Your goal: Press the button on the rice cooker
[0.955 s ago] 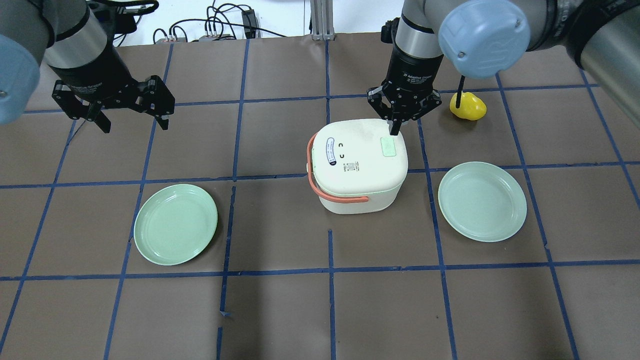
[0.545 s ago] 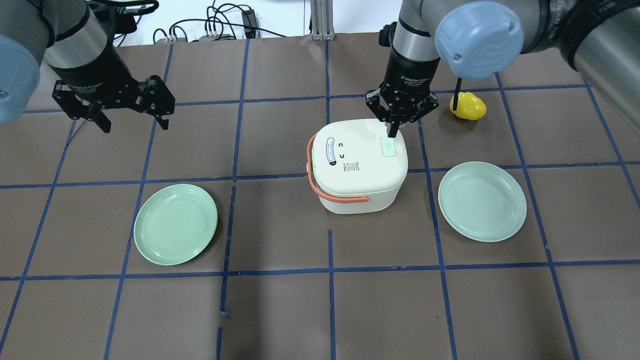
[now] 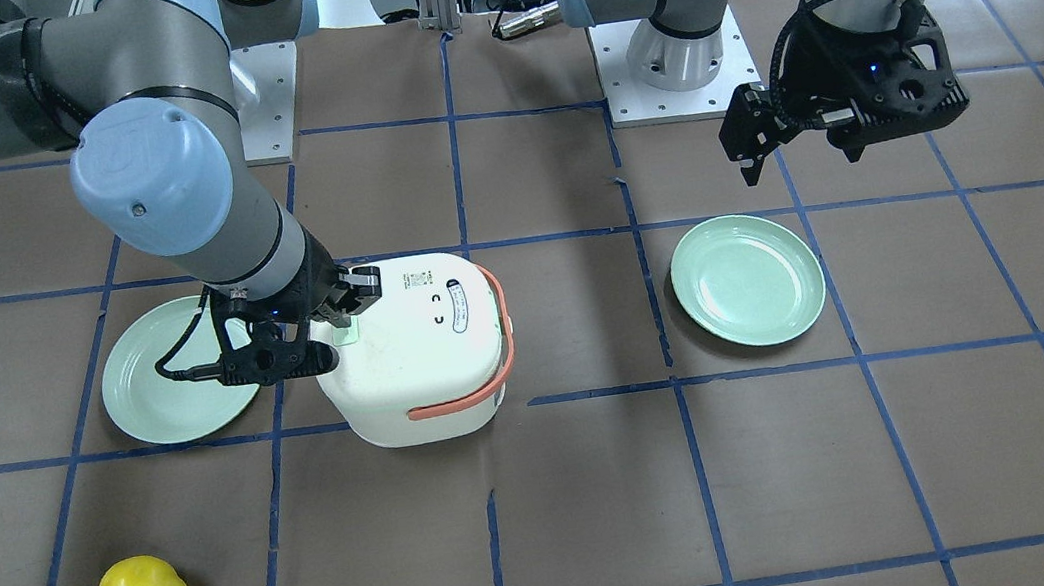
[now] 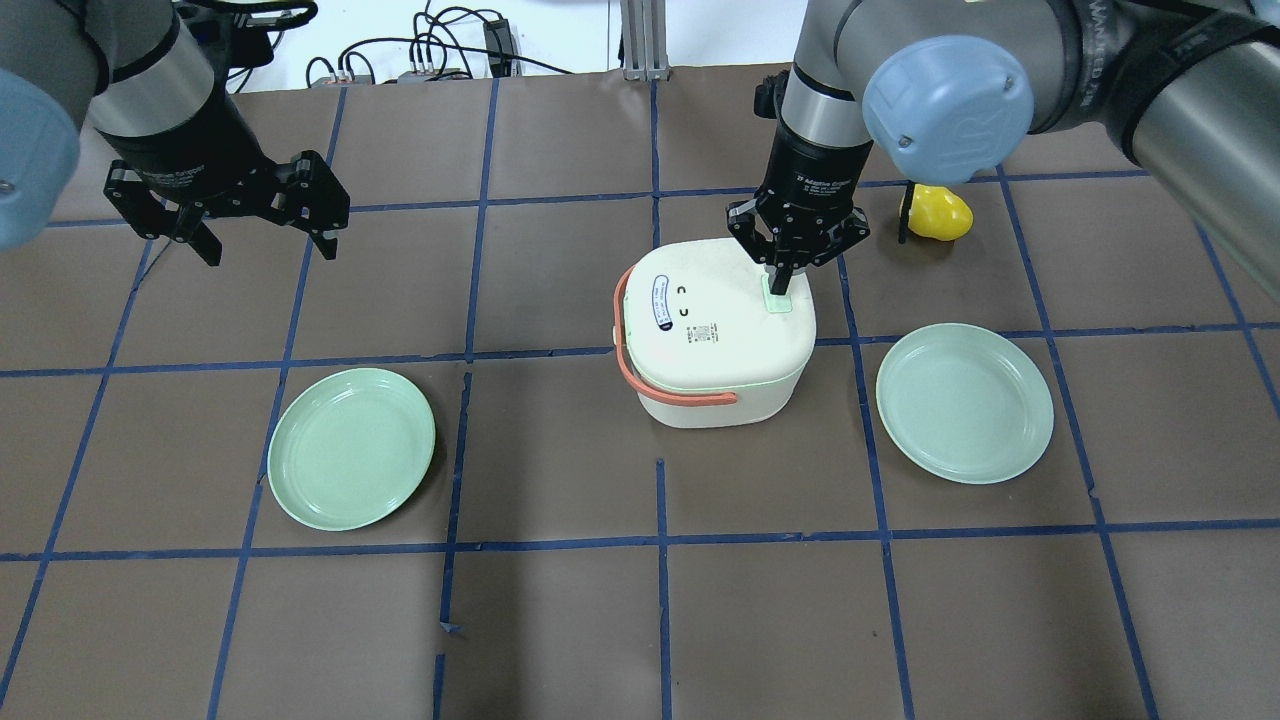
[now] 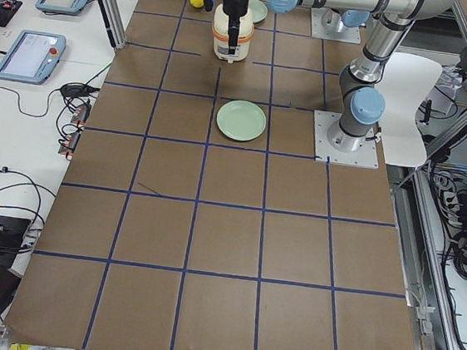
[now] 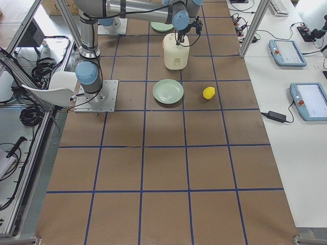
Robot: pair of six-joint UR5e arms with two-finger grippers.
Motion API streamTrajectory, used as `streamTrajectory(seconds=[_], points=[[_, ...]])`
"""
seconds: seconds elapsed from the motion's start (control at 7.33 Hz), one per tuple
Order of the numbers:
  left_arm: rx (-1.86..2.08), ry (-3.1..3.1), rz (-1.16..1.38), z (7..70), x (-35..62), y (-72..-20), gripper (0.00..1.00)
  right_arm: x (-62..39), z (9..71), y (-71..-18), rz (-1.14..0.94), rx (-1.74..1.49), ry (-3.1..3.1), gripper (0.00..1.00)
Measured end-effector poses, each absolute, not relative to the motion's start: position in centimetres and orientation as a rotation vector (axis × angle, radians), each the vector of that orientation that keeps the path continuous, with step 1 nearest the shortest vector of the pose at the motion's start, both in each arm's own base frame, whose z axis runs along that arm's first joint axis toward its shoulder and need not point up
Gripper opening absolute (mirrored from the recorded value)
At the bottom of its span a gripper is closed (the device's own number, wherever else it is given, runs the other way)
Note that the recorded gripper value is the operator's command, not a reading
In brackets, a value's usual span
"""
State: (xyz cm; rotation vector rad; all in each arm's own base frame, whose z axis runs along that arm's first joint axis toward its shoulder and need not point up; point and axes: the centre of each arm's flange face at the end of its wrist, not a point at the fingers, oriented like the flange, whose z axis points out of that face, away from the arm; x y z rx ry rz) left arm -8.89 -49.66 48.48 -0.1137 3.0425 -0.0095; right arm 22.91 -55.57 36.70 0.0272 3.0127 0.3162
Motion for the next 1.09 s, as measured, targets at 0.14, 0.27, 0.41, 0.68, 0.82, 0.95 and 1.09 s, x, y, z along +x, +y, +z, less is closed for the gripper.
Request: streamTrajectory(seconds=[0.14, 0.27, 0.41, 0.68, 0.82, 0.95, 1.09], points=[[-0.114, 3.043, -0.009, 48.5, -8.9, -49.7, 1.0, 22.9, 36.5, -55.7, 0.312, 0.027, 3.013, 0.08], [-0.114, 3.042, -0.009, 48.5, -8.9, -49.6, 1.0, 22.9, 36.1, -56.0, 0.31, 0.026, 3.013, 0.08], [-0.114, 3.042, -0.009, 48.5, -8.9, -49.7, 1.0, 22.9, 35.8, -56.2, 0.312, 0.027, 3.013, 0.08], [-0.114, 3.043, -0.009, 48.5, -8.9, -49.7, 1.0, 22.9, 35.4, -56.3, 0.318, 0.027, 3.014, 0.09], [-0.114, 3.042, -0.009, 48.5, -8.9, -49.7, 1.0, 22.9, 35.4, -56.4, 0.315, 0.029, 3.014, 0.11], [-0.114, 3.042, -0.009, 48.5, -8.9, -49.7, 1.0, 22.9, 36.0, -56.4, 0.301, 0.032, 3.017, 0.16], [-0.114, 3.042, -0.009, 48.5, -8.9, -49.7, 1.0, 23.0, 37.4, -56.1, 0.279, 0.036, 3.024, 0.26]])
